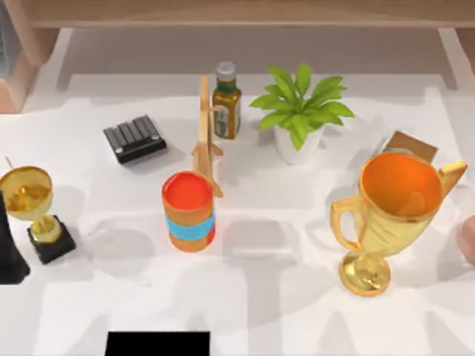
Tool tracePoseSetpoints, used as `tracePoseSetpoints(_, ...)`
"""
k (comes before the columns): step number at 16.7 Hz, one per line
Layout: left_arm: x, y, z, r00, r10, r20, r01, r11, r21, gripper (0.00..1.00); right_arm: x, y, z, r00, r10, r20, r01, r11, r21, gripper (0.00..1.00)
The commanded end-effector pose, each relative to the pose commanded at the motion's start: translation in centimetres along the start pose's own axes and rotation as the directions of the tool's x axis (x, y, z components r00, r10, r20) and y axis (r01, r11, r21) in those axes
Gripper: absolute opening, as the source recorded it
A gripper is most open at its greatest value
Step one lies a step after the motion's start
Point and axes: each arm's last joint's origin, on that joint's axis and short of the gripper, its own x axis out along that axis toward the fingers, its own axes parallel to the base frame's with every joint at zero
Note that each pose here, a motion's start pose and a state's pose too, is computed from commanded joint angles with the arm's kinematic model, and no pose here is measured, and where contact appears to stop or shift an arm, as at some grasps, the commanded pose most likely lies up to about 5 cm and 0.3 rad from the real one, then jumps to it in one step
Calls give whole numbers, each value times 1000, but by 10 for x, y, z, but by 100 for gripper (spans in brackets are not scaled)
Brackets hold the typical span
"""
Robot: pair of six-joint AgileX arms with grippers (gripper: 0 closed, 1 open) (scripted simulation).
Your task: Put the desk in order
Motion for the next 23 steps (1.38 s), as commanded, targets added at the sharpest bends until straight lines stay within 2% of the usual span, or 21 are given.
tracePoseSetpoints(3, 0, 0, 0, 1000, 0, 0, 0, 1000, 0, 100, 0, 0, 2, 1000, -3, -9, 3, 1000, 0, 100)
tracePoseSetpoints(6, 0, 0, 0, 1000, 0, 0, 0, 1000, 0, 100, 1, -3, 17, 996, -31, -89, 31, 1000, -2, 100)
tracePoseSetpoints(9, 0, 0, 0, 1000, 0, 0, 0, 1000, 0, 100, 8, -9, 51, 971, -80, -223, 80, 997, -8, 100)
tracePoseSetpoints(12, 0, 0, 0, 1000, 0, 0, 0, 1000, 0, 100, 28, -19, 99, 917, -136, -375, 139, 990, -18, 100)
tracePoseSetpoints(15, 0, 0, 0, 1000, 0, 0, 0, 1000, 0, 100, 71, -37, 146, 821, -185, -540, 200, 979, -32, 100)
tracePoseSetpoints(18, 0, 0, 0, 1000, 0, 0, 0, 1000, 0, 100, 136, -66, 171, 673, -205, -710, 247, 968, -46, 100)
tracePoseSetpoints(20, 0, 0, 0, 1000, 0, 0, 0, 1000, 0, 100, 185, -90, 170, 557, -194, -807, 260, 964, -53, 100)
tracePoseSetpoints(23, 0, 0, 0, 1000, 0, 0, 0, 1000, 0, 100, 257, -123, 145, 391, -153, -907, 256, 965, -52, 100)
